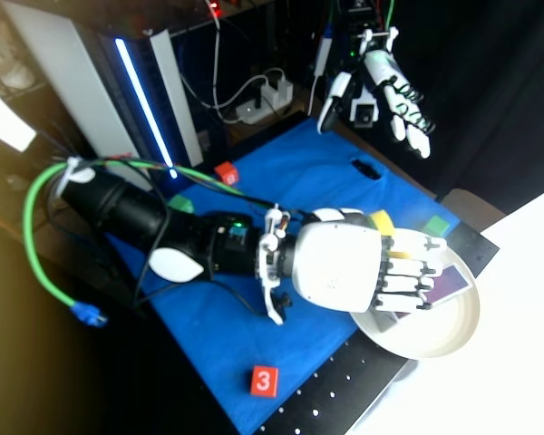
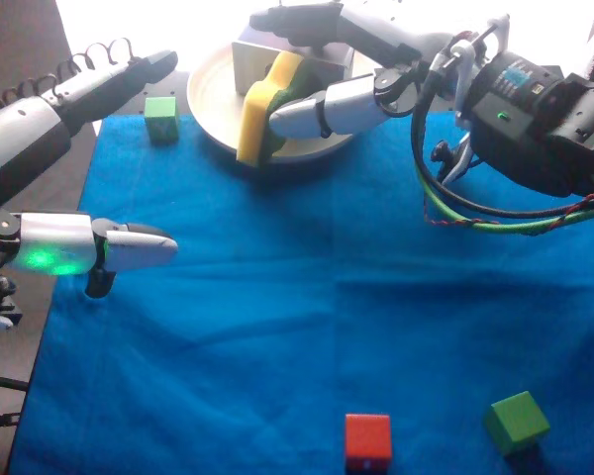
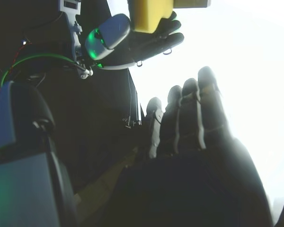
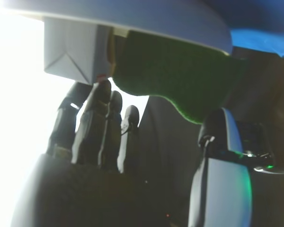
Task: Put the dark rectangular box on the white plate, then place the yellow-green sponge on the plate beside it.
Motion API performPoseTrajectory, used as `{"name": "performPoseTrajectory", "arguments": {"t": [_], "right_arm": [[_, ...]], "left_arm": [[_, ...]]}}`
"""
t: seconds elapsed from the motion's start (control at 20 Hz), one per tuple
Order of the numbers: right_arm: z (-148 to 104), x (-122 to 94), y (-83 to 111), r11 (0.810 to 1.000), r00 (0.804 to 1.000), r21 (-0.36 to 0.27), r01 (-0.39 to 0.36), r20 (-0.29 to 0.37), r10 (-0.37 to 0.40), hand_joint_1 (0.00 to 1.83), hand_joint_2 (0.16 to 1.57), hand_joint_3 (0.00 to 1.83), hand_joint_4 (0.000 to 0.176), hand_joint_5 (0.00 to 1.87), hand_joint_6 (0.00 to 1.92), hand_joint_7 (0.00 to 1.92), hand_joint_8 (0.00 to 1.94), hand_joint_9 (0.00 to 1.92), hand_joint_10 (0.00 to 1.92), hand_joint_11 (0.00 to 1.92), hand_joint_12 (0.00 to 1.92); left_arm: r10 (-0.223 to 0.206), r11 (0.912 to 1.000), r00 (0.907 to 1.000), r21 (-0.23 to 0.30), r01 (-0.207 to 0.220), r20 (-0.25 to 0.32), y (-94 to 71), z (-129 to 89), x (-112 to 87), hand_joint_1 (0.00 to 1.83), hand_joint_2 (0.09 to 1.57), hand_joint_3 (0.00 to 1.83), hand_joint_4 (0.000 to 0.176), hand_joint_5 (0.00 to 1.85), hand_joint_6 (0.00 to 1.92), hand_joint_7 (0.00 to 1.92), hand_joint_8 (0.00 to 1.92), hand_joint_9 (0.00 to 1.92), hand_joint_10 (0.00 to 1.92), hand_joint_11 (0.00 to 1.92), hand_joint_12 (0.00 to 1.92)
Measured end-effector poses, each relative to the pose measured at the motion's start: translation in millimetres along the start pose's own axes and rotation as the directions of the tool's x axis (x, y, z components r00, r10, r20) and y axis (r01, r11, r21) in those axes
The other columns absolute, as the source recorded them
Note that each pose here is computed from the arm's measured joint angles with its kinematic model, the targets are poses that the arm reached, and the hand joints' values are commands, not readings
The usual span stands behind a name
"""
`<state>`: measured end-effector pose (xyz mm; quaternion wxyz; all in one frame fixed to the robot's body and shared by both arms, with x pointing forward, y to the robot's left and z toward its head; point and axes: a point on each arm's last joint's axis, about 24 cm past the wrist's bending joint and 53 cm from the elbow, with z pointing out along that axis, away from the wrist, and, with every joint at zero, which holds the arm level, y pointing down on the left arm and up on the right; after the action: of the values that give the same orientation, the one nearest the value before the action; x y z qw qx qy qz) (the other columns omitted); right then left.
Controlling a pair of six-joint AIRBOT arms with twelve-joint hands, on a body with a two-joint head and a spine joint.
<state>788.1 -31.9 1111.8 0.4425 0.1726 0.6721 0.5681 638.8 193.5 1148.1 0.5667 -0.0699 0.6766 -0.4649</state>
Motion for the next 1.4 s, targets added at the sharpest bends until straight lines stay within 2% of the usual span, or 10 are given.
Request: {"name": "performPoseTrajectory", "arguments": {"t": [0.15,0.25,0.4,0.6,0.85,0.9,1.0,1.15,1.35,1.4], "right_arm": [[-1.8,-1.0,1.3,1.0,1.0,-0.002,0.002,-0.002,-0.002,0.94,0.9,0.0,0.066,0.42,0.01,0.48,0.01,0.53,0.04,0.12,1.1],[-4.6,-5.2,3.2,1.0,1.0,-0.008,0.007,0.0,-0.007,0.9,0.92,0.0,0.081,0.4,0.0,0.45,0.0,0.5,0.01,0.08,1.03],[-11.3,-16.3,9.0,1.0,1.0,-0.026,0.017,0.01,-0.017,0.85,0.89,0.0,0.083,0.39,0.0,0.45,0.0,0.49,0.01,0.08,1.01],[-22.4,-28.7,23.3,0.997,0.999,-0.07,0.031,0.018,-0.03,0.85,0.86,0.0,0.124,0.37,0.0,0.39,0.0,0.38,0.0,0.0,0.84],[-50.7,-49.0,59.6,0.982,0.998,-0.179,0.068,0.023,-0.065,0.85,0.86,0.0,0.077,0.32,0.0,0.33,0.0,0.31,0.0,0.01,0.5],[-56.6,-54.0,65.6,0.977,0.997,-0.2,0.07,0.031,-0.065,0.86,0.85,0.0,0.072,0.33,0.0,0.33,0.0,0.32,0.01,0.0,0.5],[-77.9,-64.7,79.5,0.964,0.997,-0.258,0.068,0.047,-0.058,0.87,0.84,0.0,0.063,0.33,0.0,0.33,0.0,0.28,0.0,0.0,0.36],[-107.3,-60.5,84.7,0.953,0.998,-0.296,0.057,0.038,-0.048,0.89,0.84,0.0,0.072,0.33,0.0,0.34,0.0,0.28,0.0,0.0,0.4],[-162.1,-60.5,71.7,0.951,0.998,-0.309,0.018,0.06,0.001,0.84,0.87,0.0,0.062,0.3,0.01,0.31,0.01,0.26,0.01,0.04,0.31],[-172.3,-62.7,67.9,0.954,0.997,-0.3,0.021,0.075,0.001,0.86,0.85,0.0,0.073,0.3,0.01,0.31,0.0,0.26,0.01,0.05,0.31]], "left_arm": [[-0.003,1.0,1.0,0.001,0.003,0.0,-0.1,0.0,-0.1,0.9,0.87,0.0,0.095,0.05,0.0,0.0,0.0,0.0,0.0,0.0,0.27],[-0.004,1.0,1.0,0.001,0.004,0.001,-0.2,0.0,-0.2,0.89,0.87,0.0,0.091,0.05,0.0,0.0,0.0,0.0,0.0,0.0,0.31],[-0.005,1.0,1.0,0.002,0.005,0.001,-0.5,0.0,-0.2,0.91,0.86,0.0,0.117,0.03,0.0,0.0,0.0,0.0,0.0,0.0,0.21],[-0.009,1.0,1.0,0.003,0.009,0.002,-1.2,-0.1,0.2,0.94,0.87,0.0,0.117,0.02,0.0,0.0,0.0,0.0,0.0,0.0,0.18],[-0.014,0.9997,0.9998,0.02,0.013,0.013,-7.2,-2.4,-2.3,0.94,0.87,0.0,0.125,0.01,0.0,0.0,0.0,0.0,0.0,0.0,0.05],[-0.014,0.9997,0.9998,0.019,0.014,0.015,-7.5,-4.2,-2.7,0.92,0.87,0.0,0.107,0.01,0.0,0.0,0.0,0.0,0.0,0.01,0.05],[-0.023,0.9996,0.9993,0.016,0.023,0.028,-8.2,-9.5,-5.3,0.88,0.86,0.0,0.121,0.0,0.0,0.0,0.0,0.0,0.0,0.01,0.05],[-0.027,0.9992,0.9984,0.031,0.026,0.049,-12.7,-14.7,-10.4,0.85,0.84,0.0,0.171,0.04,0.01,0.02,0.01,0.0,0.0,0.02,0.07],[-0.031,0.9968,0.9948,0.076,0.024,0.096,-26.1,-23.3,-24.6,0.8,0.85,0.0,0.176,0.05,0.0,0.01,0.0,0.0,0.0,0.0,0.22],[-0.04,0.9962,0.9938,0.081,0.031,0.104,-28.4,-25.1,-25.1,0.78,0.84,0.0,0.176,0.05,0.0,0.01,0.0,0.0,0.0,0.0,0.29]]}}
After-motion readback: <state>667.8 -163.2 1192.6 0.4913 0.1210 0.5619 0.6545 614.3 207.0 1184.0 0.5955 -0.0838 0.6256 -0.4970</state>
